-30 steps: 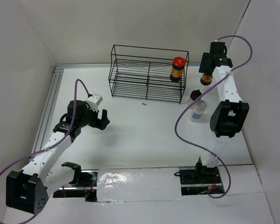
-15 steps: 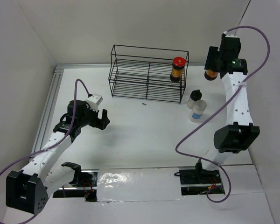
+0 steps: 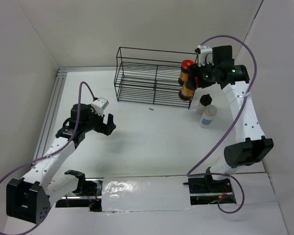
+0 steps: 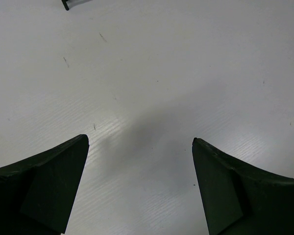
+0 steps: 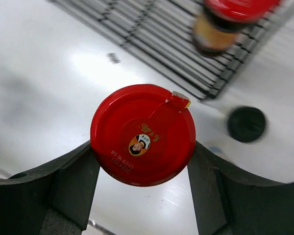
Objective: Organize the condiment bottles
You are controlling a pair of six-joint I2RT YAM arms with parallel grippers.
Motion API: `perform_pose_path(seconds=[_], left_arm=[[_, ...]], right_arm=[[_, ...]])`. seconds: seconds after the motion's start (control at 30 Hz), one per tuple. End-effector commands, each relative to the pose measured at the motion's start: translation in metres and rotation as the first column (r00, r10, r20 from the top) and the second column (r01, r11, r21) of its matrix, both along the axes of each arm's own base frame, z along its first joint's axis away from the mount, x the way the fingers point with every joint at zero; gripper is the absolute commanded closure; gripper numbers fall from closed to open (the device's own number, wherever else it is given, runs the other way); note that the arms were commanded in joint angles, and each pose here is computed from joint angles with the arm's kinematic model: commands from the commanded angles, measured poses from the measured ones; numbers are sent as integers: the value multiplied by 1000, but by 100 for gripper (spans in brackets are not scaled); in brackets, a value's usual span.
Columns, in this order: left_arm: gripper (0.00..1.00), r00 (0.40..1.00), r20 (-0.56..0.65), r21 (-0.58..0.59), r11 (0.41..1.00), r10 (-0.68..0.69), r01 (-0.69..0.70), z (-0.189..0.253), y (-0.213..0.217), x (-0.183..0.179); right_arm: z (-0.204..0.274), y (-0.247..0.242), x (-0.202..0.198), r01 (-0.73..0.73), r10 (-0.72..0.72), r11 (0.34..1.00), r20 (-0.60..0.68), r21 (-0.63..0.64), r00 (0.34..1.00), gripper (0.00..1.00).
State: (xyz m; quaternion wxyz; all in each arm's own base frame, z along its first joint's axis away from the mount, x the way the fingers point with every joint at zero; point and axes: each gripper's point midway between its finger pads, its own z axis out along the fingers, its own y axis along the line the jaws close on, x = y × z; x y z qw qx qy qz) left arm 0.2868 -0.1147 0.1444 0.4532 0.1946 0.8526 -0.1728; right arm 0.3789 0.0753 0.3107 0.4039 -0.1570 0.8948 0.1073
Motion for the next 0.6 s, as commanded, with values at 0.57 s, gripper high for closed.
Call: perform_pose_path(seconds=[0.57], left_arm=[[1,997,66,16,999,-37,36,19,-3,6]], right_arm=[[94,129,87,119,-137,990,346,74,928,100]])
